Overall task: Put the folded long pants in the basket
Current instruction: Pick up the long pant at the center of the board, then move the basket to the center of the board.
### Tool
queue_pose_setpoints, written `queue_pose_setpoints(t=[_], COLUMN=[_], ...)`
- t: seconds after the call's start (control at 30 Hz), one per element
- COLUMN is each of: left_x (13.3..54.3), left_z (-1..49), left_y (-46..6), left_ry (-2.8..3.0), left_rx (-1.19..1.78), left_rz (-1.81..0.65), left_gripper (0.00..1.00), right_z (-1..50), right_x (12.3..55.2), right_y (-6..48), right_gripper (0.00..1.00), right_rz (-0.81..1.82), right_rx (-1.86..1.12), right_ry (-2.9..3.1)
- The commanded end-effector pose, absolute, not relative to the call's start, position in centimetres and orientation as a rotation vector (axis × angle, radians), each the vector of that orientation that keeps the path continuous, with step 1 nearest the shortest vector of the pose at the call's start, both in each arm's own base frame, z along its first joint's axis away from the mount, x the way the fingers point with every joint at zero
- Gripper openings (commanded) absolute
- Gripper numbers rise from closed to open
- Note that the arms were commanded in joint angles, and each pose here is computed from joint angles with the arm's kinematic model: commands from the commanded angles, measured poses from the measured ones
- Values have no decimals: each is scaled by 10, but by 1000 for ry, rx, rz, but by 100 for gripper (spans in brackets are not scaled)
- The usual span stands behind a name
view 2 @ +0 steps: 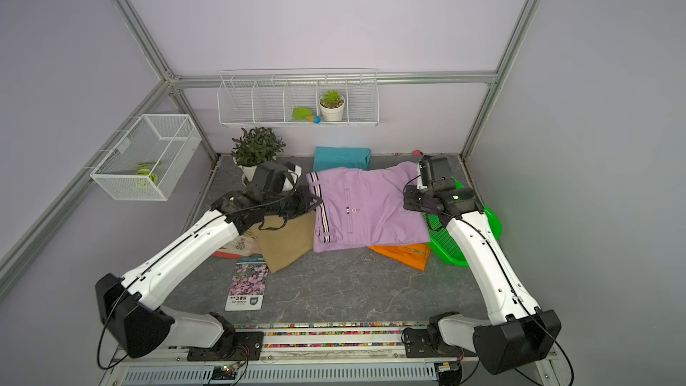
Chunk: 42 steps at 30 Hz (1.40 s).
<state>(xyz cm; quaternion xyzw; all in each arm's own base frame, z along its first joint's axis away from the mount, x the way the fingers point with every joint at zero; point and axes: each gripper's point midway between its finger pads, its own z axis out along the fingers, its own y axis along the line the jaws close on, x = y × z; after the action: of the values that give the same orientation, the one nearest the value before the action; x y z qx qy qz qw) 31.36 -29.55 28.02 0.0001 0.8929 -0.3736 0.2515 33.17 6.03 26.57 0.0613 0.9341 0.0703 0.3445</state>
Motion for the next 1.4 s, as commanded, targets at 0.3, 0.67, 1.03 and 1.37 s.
queue_pose_setpoints(t=[0.3,0.67,1.03,1.37], left_x=[415,441,438,397], left_z=[328,282,264,290], left_y=[-399,-478,-451,-396], left_ry=[2302,2198,2286,2368], left_rx=[414,534,555,568], left_rz=[-1111,-1349,-1203,-1101], left_gripper=[0,0,0,0], right_z=[275,197,84,93], right_x=[306,314,334,263], right_y=[-73,-100,32,203], right_gripper=[0,0,0,0], right_rz=[-124,-291,173,736], right_rx=[774,851,381,-457], right_ry=[2174,2337,2899,3024])
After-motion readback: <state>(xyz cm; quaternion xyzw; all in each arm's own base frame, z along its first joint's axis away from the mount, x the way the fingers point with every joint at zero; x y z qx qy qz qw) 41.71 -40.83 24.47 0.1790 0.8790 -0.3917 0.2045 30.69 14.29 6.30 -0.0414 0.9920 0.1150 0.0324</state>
